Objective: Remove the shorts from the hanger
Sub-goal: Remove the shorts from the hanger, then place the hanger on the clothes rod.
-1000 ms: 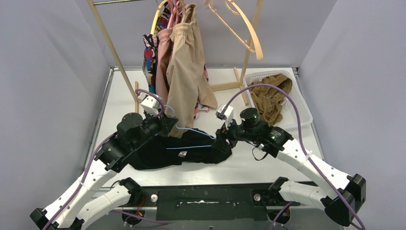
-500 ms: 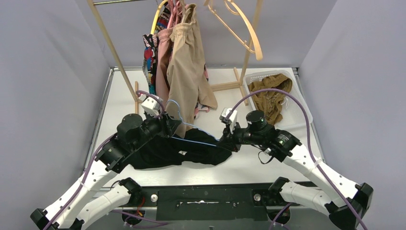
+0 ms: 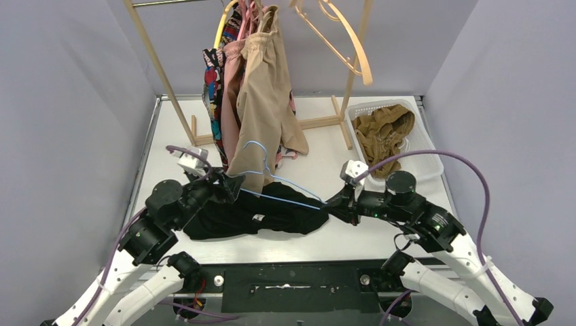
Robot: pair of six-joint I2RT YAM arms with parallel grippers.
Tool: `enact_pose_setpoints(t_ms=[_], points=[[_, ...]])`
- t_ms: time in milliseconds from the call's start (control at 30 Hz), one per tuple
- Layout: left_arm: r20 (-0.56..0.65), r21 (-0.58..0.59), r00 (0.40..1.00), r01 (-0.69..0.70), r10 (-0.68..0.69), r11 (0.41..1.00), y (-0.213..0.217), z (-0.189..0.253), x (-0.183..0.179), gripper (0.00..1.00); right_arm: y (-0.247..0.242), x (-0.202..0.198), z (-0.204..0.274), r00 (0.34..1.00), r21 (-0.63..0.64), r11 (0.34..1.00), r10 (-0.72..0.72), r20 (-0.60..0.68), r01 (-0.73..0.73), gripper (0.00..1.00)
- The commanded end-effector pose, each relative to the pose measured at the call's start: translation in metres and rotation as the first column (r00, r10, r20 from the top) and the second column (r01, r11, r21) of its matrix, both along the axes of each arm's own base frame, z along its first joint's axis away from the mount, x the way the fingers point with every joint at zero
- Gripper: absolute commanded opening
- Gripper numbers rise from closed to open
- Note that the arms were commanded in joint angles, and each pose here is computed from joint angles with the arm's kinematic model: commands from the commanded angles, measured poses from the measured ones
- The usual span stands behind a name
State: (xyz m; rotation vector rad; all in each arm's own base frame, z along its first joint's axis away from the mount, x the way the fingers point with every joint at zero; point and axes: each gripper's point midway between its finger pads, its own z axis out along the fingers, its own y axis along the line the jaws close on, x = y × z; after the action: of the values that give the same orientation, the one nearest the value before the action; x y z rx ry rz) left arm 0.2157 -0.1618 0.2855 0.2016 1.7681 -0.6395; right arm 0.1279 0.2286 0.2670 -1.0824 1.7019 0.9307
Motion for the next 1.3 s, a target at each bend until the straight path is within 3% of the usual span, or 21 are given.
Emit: enact_pose_setpoints(t_ms=[0,100,267,400,533,667,800,933,1100,1267], points=[[0.152,-0.122,0.981,-0.103,0.121,0.987,0.026,0.044,-0.001,0.69,-0.007,-0.016,0.046,0.993,0.134,0.99,0.02,0.121,-0.036,0.0],[0.218,-0.185,0.968,-0.085,0.126,0.979,0.03,0.061,-0.007,0.75,-0.016,-0.019,0.056,0.99,0.168,0.986,-0.017,0.143,-0.007,0.0],[0.199,-0.163,0.974,-0.075,0.107,0.984,0.025,0.063,-0.005,0.76,-0.024,-0.015,0.062,0.99,0.171,0.983,-0.089,0.11,0.069,0.0],[0.232,-0.218,0.968,-0.045,0.096,0.975,0.023,0.077,-0.01,0.79,-0.042,-0.003,0.067,0.969,0.171,0.964,-0.224,0.107,0.204,0.0],[0.301,-0.249,0.952,0.144,-0.065,0.958,-0.006,0.105,-0.025,0.82,-0.067,0.002,0.091,0.911,0.29,0.914,-0.352,0.214,0.285,0.0],[0.291,-0.2,0.948,0.196,-0.132,0.96,-0.02,0.111,-0.022,0.82,-0.084,-0.017,0.112,0.886,0.411,0.878,-0.376,0.272,0.246,0.0],[0.277,-0.184,0.955,0.158,-0.103,0.97,-0.017,0.099,-0.015,0.82,-0.099,-0.024,0.116,0.871,0.434,0.858,-0.413,0.265,0.274,0.0],[0.241,-0.162,0.969,0.088,-0.047,0.983,-0.011,0.079,-0.005,0.82,-0.118,-0.008,0.114,0.819,0.429,0.801,-0.536,0.203,0.418,0.0],[0.108,-0.092,0.973,-0.194,0.204,0.977,0.024,0.038,0.026,0.82,-0.124,0.019,0.106,0.756,0.377,0.74,-0.64,0.138,0.558,0.0],[0.05,0.01,0.947,-0.317,0.317,0.948,0.044,0.008,0.035,0.82,-0.117,0.054,0.087,0.69,0.256,0.689,-0.717,0.102,0.678,0.0]])
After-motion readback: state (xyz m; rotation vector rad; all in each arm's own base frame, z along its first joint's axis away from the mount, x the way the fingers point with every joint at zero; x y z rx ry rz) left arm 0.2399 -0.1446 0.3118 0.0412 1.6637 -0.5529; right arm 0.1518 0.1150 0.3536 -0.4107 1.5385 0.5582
